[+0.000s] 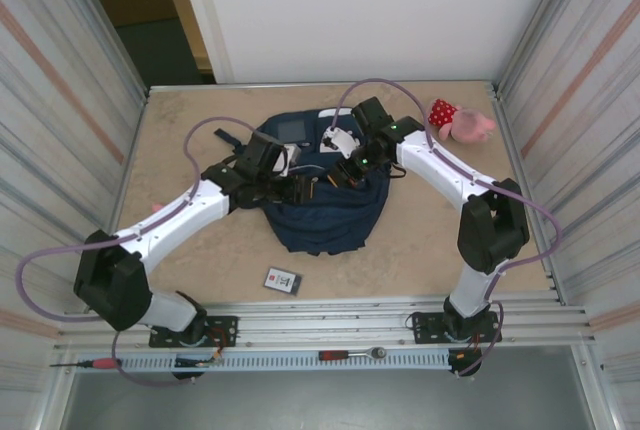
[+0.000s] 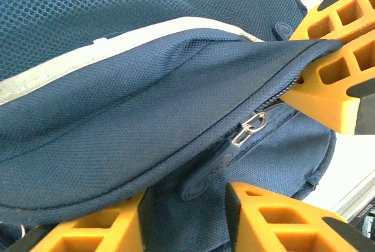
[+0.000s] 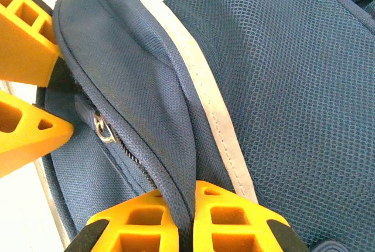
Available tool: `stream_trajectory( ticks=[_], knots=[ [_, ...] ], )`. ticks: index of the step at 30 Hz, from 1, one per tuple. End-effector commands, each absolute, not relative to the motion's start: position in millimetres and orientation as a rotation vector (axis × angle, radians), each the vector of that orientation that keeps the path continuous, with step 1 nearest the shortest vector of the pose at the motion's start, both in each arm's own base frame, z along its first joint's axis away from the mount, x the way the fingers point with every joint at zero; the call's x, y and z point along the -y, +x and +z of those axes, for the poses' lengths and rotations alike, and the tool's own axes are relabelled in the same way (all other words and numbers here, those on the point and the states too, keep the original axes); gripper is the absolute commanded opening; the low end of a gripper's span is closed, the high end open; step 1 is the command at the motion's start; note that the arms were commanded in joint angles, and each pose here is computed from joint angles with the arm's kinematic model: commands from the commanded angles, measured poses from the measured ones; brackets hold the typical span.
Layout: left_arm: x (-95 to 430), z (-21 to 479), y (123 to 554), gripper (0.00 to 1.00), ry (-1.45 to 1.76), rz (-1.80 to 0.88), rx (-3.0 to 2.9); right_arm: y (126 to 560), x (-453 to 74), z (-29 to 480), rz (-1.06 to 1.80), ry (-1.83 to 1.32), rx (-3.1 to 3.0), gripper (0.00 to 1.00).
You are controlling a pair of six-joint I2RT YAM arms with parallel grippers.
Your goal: Pack the student bag
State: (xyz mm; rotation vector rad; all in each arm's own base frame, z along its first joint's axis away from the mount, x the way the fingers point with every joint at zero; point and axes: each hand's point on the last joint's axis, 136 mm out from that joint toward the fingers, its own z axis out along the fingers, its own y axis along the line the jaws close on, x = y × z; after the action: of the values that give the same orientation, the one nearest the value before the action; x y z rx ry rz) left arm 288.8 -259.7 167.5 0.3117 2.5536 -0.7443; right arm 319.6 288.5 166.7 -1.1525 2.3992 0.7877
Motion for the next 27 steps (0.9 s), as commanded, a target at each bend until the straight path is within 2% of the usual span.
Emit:
stream_trajectory(
  ticks=[1, 3, 10, 15, 20, 22, 27],
  knots=[
    [291, 195, 293, 0.34, 0.395, -0.873, -2.439, 313, -310, 197, 0.931, -1.143, -2.327, 0.00],
    [292, 193, 292, 0.30, 0.387, -0.884, -2.445, 313, -310, 195, 0.930, -1.145, -2.329, 0.00],
    [290, 194, 290, 0.30, 0.381, -0.884, -2.431, 314, -309, 194, 0.923, -1.137, -2.340, 0.00],
    [282, 178, 296, 0.28, 0.344, -0.792, -2.483, 313, -310, 198, 0.930, -1.133, -2.333, 0.00],
    [260, 165, 300, 0.05, 0.285, -0.644, -2.560, 311, -304, 197, 0.926, -1.141, -2.338, 0.00],
    [241, 160, 301, 0.00, 0.226, -0.605, -2.592, 312, -298, 197, 0.928, -1.153, -2.336, 0.00],
    [184, 152, 297, 0.00, 0.070, -0.549, -2.612, 321, -273, 196, 0.885, -1.162, -2.337, 0.00]
  ],
)
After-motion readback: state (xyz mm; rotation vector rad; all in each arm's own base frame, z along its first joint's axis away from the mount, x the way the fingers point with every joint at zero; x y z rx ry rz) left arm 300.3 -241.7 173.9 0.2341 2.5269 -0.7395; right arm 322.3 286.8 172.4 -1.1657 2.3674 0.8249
